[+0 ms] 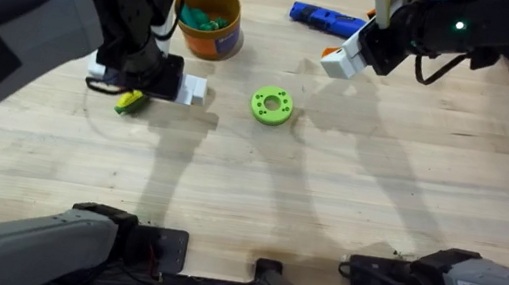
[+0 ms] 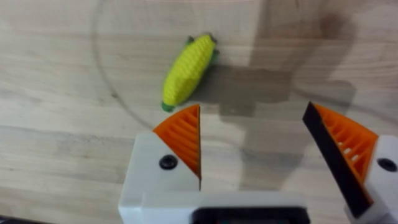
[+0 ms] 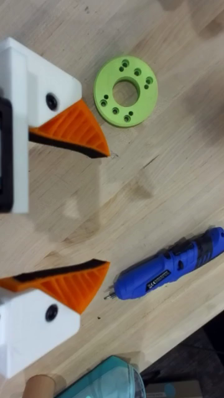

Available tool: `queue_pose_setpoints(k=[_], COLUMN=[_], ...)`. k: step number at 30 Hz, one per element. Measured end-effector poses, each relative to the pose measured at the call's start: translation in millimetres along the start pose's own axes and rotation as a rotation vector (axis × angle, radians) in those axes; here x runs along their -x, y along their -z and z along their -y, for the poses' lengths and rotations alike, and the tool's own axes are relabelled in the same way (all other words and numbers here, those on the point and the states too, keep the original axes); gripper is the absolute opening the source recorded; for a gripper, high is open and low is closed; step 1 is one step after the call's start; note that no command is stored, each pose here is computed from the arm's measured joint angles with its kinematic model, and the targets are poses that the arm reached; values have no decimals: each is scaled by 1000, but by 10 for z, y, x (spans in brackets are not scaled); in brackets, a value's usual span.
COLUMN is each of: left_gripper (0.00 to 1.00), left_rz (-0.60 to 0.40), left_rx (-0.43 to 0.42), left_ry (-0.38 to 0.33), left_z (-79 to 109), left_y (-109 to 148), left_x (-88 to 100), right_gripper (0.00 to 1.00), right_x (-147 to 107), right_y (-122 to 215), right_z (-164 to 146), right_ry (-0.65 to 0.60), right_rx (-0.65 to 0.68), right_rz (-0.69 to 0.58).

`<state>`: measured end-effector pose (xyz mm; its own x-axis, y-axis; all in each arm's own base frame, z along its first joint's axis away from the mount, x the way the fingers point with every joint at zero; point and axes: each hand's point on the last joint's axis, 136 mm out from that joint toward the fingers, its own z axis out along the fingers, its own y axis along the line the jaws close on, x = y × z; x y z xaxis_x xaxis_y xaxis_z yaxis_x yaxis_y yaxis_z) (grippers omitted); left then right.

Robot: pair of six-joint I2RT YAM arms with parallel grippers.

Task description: Pick up the gripper from the table and insert it into the empty holder that is missing its gripper. Then pick up a screw, insert it into the mounting hole, and use the screwdriver to tighten it. Finally, clean up the table by picking up the vegetable and placing it into the bucket.

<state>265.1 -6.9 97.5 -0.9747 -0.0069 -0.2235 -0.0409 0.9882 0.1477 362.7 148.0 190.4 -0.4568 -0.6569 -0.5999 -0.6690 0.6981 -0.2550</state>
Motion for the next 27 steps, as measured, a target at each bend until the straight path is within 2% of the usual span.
queue_pose_setpoints(k=[2,7,10,14,20,23,27], left_gripper=[987,987,987,987,987,987,987], left_rz=[5,-22,-28,-12,27,23,30], left_rx=[9,10,9,2,2,-6,-48], left_ry=[-12,-21,-55,-178,-428,-491,-494], left_z=[-11,-7,-10,-8,-24,-99,-299], left_y=[-7,-34,-19,71,186,170,111], left_x=[33,-19,-25,49,185,186,217], right_gripper=[973,973,973,973,973,973,973], right_x=[-12,-27,-27,-26,-27,-26,-26], right_y=[-2,-5,-5,-4,-5,-4,-4], right_z=[-6,-14,-14,-14,-14,-14,-14], right_ry=[0,0,0,0,0,0,0], right_rx=[2,6,6,6,6,6,6], right_rz=[-5,-11,-11,-11,-11,-11,-11])
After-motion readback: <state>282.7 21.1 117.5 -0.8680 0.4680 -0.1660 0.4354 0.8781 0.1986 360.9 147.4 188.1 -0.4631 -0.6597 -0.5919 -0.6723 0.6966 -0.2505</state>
